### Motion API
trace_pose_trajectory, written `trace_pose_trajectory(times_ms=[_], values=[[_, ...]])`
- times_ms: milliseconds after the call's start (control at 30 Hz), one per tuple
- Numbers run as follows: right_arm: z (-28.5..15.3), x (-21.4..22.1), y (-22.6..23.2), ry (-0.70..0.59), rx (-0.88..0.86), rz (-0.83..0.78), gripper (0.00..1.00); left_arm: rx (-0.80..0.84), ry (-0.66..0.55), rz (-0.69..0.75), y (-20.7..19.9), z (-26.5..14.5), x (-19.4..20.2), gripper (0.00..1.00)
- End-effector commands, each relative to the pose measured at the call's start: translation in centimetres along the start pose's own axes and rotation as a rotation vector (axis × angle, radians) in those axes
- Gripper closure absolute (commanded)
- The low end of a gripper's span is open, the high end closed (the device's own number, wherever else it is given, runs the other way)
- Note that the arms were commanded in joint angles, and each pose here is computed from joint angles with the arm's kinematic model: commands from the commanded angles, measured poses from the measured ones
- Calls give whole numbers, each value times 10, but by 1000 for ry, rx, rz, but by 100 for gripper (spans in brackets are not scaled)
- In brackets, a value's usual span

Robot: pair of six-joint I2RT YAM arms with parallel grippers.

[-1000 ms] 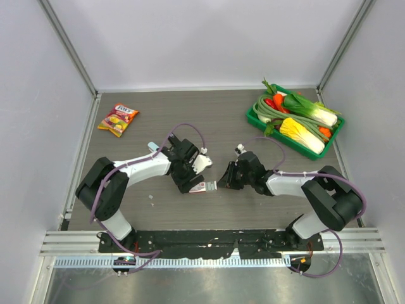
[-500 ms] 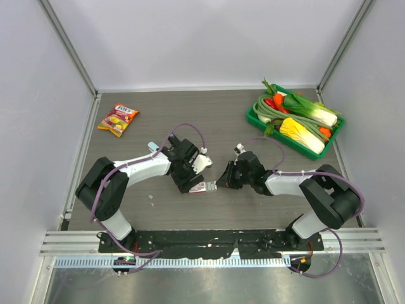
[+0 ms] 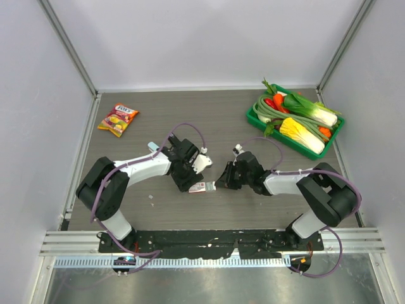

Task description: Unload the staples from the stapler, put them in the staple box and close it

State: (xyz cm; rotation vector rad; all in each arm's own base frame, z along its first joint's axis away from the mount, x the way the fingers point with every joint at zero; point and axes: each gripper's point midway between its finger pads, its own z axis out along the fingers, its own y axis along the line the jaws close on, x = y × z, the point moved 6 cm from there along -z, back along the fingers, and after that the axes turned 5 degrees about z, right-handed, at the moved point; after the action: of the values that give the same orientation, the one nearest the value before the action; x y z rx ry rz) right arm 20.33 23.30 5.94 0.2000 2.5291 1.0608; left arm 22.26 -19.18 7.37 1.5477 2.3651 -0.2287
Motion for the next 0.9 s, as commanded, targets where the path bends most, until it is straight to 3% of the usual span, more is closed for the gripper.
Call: trace_pose_trajectory(times_ms=[0,867], values=[[5,5,2,14,28,-25,84,26,-36,10,-3,4,-12,39],[33,25,45,-2,-41,-42,89,45,-32,8,-9,12,-16,39]])
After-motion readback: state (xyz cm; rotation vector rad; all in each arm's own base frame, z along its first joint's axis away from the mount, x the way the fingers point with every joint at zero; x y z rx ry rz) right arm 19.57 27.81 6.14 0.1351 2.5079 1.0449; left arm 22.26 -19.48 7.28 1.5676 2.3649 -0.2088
